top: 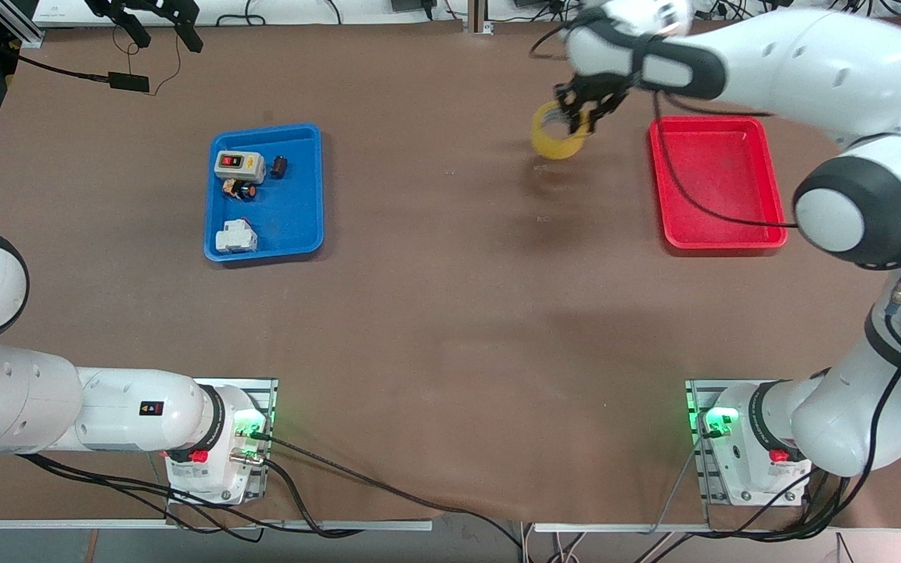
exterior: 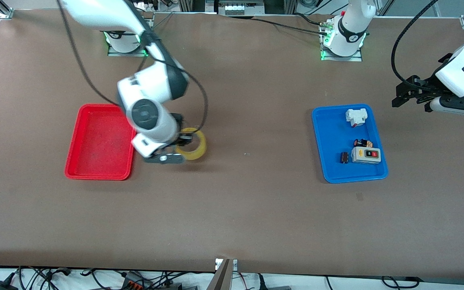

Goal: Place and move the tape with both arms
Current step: 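Carry the tape roll with the right gripper into the red tray, then lower the tape into the red tray and open the right gripper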

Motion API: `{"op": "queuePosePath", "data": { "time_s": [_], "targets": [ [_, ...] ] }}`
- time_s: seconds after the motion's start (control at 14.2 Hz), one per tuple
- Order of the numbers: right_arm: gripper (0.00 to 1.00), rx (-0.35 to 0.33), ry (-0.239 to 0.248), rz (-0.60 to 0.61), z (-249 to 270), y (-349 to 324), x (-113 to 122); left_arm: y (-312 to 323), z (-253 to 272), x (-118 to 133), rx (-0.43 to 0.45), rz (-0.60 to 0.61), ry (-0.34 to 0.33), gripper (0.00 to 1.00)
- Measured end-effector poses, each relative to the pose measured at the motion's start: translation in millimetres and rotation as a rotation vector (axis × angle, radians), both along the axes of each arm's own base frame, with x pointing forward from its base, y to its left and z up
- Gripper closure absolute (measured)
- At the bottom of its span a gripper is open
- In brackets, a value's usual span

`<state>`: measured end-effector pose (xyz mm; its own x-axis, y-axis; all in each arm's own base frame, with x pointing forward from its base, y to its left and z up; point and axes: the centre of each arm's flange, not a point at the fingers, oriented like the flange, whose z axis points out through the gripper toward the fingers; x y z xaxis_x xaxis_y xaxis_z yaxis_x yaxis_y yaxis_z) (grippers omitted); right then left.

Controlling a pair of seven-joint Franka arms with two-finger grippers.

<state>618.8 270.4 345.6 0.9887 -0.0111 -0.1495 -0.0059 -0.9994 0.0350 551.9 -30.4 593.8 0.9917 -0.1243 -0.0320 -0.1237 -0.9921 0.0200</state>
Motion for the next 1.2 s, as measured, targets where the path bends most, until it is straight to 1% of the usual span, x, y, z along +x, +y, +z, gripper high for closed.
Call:
{"op": "queuePosePath", "data": {
  "time_s": [0.14,0.28,0.42,0.71,0.78,0.85,0.99,1.2],
  "targets": [
    [0.78,0.004,0.038,-0.005,2.2,-82.3,22.6,7.7,-0.3,-0.2,0.000,0.017,0.005,0.00],
    [0.78,0.000,0.070,-0.015,-13.1,-143.9,31.3,11.7,-0.7,-0.6,0.000,0.030,0.010,0.00],
    [0.78,-0.024,0.102,-0.018,-29.7,-179.4,29.6,11.4,-0.8,-0.9,0.001,0.035,0.012,0.00],
    [0.78,-0.044,0.164,-0.060,-58.0,-223.5,16.9,9.3,7.6,0.7,0.001,0.055,-0.007,0.00],
    [0.78,-0.052,0.165,-0.055,-63.5,-239.2,15.3,9.2,9.1,1.1,0.000,0.059,-0.010,0.00],
    [0.78,-0.061,0.155,-0.048,-69.0,-258.0,14.3,9.1,9.1,1.3,0.001,0.062,-0.009,0.00],
    [0.78,-0.057,0.130,-0.037,-79.6,-290.7,8.1,9.1,5.7,2.8,0.001,0.063,-0.002,0.00],
    [0.78,-0.043,0.095,-0.039,-93.3,-313.5,-17.0,9.1,-3.9,7.1,0.002,0.064,0.016,0.00]
  ]
}}
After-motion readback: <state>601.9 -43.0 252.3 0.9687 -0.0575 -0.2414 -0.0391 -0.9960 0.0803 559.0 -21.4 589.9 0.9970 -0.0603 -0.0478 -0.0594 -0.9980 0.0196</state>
